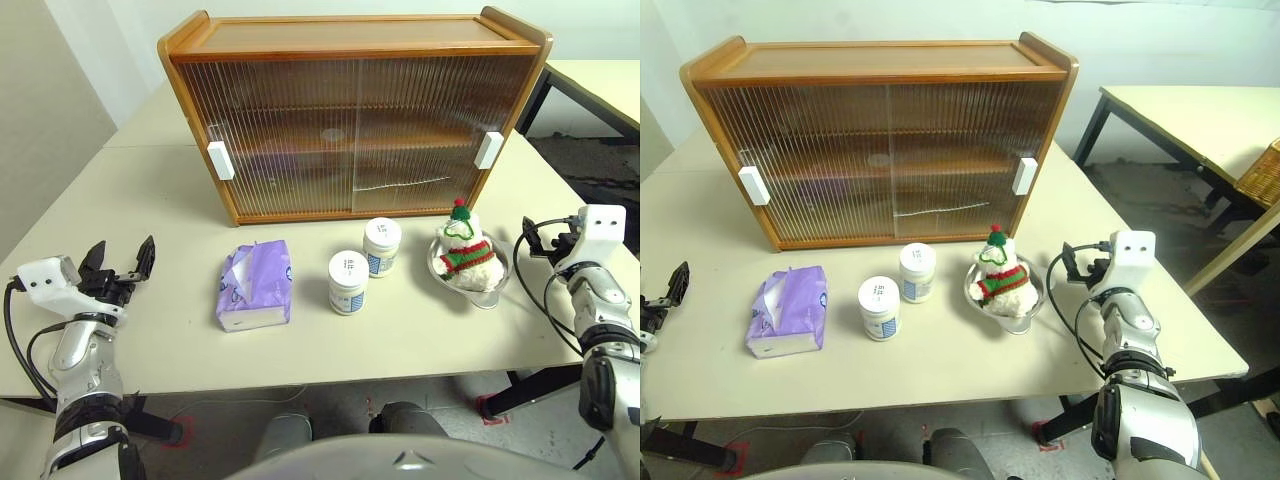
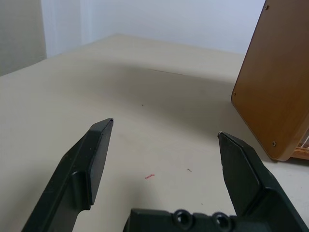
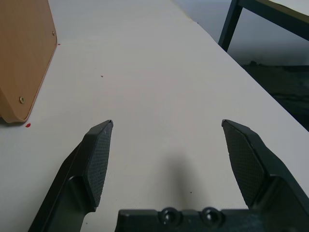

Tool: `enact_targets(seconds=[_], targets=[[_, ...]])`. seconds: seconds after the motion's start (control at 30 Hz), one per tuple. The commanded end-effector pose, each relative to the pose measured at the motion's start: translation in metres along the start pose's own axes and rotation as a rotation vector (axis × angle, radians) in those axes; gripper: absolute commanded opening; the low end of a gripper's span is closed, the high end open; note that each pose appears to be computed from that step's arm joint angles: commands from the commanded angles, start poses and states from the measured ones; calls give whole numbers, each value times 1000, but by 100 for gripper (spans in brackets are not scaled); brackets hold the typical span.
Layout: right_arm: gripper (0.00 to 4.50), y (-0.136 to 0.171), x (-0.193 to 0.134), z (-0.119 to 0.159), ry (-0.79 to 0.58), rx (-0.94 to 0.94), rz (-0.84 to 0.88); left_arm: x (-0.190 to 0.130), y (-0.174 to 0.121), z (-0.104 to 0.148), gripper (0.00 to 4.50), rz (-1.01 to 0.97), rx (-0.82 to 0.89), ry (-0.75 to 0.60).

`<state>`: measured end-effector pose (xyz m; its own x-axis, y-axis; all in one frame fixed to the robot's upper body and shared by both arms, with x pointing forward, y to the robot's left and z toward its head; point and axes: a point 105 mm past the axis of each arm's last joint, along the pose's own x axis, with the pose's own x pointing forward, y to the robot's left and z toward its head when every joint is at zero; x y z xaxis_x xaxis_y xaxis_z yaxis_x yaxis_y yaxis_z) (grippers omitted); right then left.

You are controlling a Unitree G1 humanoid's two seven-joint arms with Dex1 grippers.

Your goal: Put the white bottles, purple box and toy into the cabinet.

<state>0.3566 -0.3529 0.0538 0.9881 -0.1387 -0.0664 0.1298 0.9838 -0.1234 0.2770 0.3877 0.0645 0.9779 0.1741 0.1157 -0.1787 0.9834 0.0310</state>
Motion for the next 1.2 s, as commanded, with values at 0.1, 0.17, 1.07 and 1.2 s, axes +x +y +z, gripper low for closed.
enact_targets(seconds=[0.1, 0.17, 1.07, 1.2], targets=[[450, -11, -2, 12, -46, -3, -20, 17, -13, 6, 446, -43, -3, -6], [450, -12, 0, 30, -109, -4, 16, 16, -15, 4, 446, -54, -8, 0], [450, 126, -61, 193, -334, 40, 1000, 29, -13, 18, 446, -68, -1, -26], [450, 145, -77, 197, -323, 56, 1137, 30, -15, 22, 446, -69, -3, -40]])
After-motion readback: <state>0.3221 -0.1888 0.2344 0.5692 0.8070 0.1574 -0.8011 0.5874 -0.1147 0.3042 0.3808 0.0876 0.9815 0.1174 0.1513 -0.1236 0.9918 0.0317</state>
